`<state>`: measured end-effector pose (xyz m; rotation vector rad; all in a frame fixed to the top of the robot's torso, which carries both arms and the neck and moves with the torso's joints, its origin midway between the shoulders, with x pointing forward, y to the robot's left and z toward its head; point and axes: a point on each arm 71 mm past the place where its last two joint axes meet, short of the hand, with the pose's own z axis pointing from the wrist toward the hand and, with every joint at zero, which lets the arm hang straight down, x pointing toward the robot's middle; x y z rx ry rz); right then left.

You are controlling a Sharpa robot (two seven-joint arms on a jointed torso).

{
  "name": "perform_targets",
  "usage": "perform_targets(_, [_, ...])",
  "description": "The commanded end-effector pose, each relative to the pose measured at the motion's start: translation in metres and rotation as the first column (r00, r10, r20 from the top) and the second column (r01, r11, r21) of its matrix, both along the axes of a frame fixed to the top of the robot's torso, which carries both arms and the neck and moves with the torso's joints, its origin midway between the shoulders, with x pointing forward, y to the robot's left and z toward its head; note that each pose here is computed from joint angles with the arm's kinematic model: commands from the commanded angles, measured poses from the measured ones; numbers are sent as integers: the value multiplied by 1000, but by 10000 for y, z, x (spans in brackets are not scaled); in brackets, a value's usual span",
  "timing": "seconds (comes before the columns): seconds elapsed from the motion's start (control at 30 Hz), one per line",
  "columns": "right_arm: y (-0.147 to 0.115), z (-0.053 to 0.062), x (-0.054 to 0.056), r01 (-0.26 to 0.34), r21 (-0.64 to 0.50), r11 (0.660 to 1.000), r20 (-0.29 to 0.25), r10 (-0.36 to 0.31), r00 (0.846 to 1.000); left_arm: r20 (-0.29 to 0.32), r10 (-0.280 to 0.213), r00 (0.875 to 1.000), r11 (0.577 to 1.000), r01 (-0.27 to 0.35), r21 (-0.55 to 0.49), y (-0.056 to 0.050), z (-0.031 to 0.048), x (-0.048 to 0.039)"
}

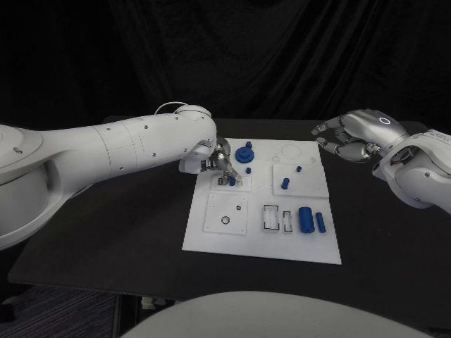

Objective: Assemble the parts on the task board

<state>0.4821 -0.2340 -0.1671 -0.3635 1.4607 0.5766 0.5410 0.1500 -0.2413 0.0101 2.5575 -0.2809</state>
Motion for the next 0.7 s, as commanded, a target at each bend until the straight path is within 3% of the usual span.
perform_targets(0.03, [-14, -10, -1, 15, -3, 1000, -1, -15, 1000, 27, 4, 1000, 999, -4, -32, -30, 5, 9])
perform_targets(0.43, [-7, -13, -3, 14, -5, 1000, -6, -14, 1000, 39, 2, 999, 999, 0, -52, -53, 14, 23])
perform_targets(0.7, [-13, -11, -5, 13, -4, 1000, -3, -13, 1000, 8, -6, 1000, 1000, 6, -22, -42, -12, 12])
